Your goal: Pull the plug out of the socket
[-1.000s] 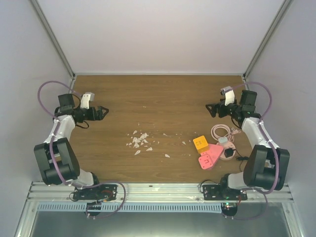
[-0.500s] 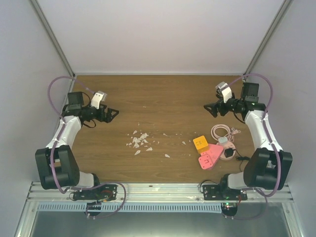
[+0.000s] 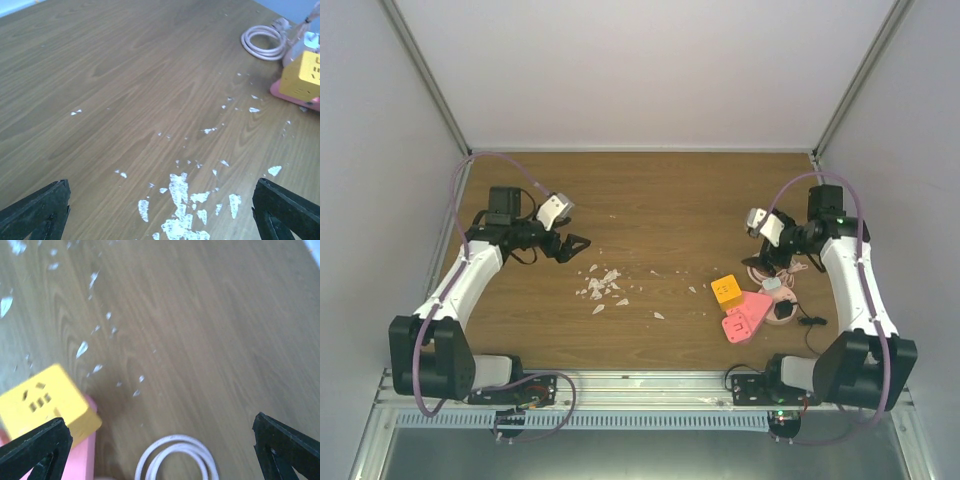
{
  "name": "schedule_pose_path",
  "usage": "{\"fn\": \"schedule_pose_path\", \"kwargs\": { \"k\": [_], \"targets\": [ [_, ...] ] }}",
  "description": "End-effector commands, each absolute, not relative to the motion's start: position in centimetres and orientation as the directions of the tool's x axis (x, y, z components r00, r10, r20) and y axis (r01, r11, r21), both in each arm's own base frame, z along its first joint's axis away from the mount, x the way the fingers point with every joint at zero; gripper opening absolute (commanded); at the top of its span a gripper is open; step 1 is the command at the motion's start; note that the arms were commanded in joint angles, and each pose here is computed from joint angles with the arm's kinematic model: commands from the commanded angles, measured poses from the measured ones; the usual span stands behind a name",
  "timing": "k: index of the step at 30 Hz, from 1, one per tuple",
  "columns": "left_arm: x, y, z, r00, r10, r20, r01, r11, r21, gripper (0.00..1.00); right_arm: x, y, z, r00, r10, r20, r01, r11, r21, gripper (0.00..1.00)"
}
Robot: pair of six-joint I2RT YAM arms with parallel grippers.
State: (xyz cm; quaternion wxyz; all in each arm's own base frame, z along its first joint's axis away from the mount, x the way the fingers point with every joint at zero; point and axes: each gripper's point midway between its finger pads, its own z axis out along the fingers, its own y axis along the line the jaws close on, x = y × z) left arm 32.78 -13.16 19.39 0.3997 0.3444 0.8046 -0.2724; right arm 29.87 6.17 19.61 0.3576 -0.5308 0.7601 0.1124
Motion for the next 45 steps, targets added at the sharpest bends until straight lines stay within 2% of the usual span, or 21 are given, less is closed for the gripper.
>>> {"fn": "schedule_pose_path", "kwargs": {
  "k": [1, 12, 22, 40, 45],
  "targets": [
    [31.9, -14.8, 20.4, -0.374, 0.378, -0.847, 0.828, 0.548, -0.120, 0.99, 25.3, 5.7, 16.9, -0.038, -0.857, -0.513, -0.954, 0.184, -0.238, 1.00],
    [31.2, -16.2, 19.6, -0.366, 0.410, -0.835, 0.852, 0.509, -0.123, 0.99, 19.2, 2.8, 11.7, 0.122, -0.959, -0.254, -0.968, -0.059, -0.243, 1.00],
    [31.2, -17.2, 19.1, -0.361, 0.437, -0.824, 0.861, 0.496, -0.114, 0.99, 19.1, 1.5, 8.9, 0.161, -0.979, -0.125, -0.940, -0.113, -0.323, 1.00],
    [30.8, -17.9, 19.1, -0.345, 0.453, -0.822, 0.870, 0.482, -0.099, 0.99, 20.3, 2.3, 5.6, 0.169, -0.984, -0.057, -0.948, -0.147, -0.282, 1.00],
    [30.6, -18.0, 19.1, -0.346, 0.449, -0.824, 0.873, 0.476, -0.108, 0.99, 21.7, 2.7, 5.5, 0.163, -0.985, -0.065, -0.945, -0.137, -0.297, 0.95]
  ]
}}
